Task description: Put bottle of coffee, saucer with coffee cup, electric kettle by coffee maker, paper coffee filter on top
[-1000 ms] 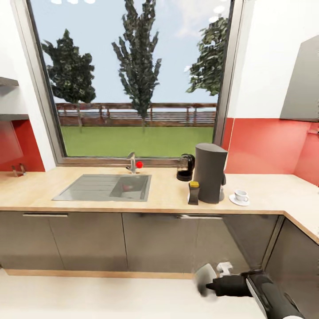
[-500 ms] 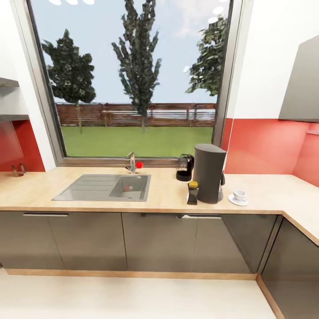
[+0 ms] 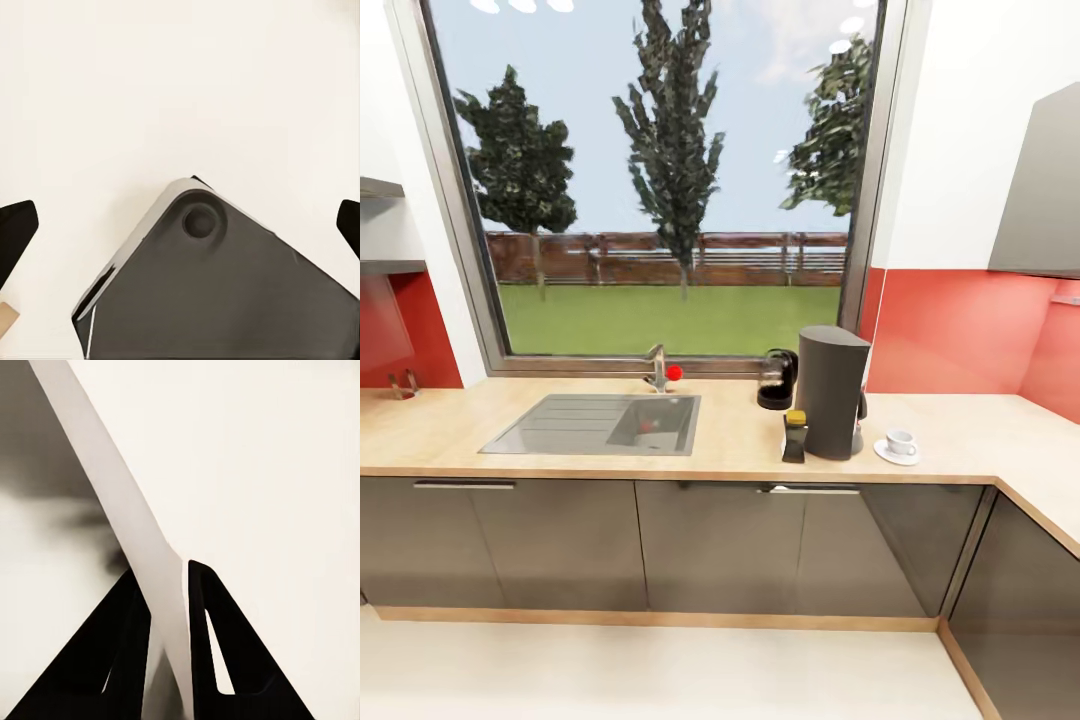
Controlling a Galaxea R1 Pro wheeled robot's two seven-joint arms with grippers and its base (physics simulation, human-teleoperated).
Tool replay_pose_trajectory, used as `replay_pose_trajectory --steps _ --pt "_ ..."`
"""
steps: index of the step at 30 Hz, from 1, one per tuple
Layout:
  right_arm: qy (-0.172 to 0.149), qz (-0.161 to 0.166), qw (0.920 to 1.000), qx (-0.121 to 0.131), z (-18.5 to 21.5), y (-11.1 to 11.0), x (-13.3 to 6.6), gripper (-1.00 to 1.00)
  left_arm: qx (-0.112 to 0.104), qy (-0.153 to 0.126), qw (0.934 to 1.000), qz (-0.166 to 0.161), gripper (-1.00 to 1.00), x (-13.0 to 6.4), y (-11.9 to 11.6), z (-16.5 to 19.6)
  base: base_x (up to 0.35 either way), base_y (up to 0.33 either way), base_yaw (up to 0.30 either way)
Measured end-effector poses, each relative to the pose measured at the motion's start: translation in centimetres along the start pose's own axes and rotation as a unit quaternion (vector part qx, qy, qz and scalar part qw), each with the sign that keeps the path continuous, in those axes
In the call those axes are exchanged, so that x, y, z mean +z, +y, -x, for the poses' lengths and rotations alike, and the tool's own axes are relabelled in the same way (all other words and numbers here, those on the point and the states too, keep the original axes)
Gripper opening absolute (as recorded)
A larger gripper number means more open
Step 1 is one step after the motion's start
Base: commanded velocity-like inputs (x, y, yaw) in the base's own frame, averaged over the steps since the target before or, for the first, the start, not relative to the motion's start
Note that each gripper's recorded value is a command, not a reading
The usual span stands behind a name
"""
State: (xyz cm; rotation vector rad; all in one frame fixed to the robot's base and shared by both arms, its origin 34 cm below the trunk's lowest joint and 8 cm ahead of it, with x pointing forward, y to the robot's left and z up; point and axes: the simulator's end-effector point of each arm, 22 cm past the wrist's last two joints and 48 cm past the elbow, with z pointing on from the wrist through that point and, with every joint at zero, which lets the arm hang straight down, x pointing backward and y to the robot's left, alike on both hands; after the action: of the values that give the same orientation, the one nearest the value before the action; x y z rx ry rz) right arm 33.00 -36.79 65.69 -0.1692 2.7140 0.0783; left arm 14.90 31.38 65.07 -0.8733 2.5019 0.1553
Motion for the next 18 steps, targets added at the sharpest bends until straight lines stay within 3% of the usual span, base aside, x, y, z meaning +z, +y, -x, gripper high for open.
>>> replay_pose_trajectory --steps 18 --pt "-0.014 -0.054 0.9979 0.034 -0.3 -2.4 -0.3 -1.00 0.004 0.013 0.9999 -0.009 1.00 -0.4 -0.8 -1.5 0.000 0.000 0.000"
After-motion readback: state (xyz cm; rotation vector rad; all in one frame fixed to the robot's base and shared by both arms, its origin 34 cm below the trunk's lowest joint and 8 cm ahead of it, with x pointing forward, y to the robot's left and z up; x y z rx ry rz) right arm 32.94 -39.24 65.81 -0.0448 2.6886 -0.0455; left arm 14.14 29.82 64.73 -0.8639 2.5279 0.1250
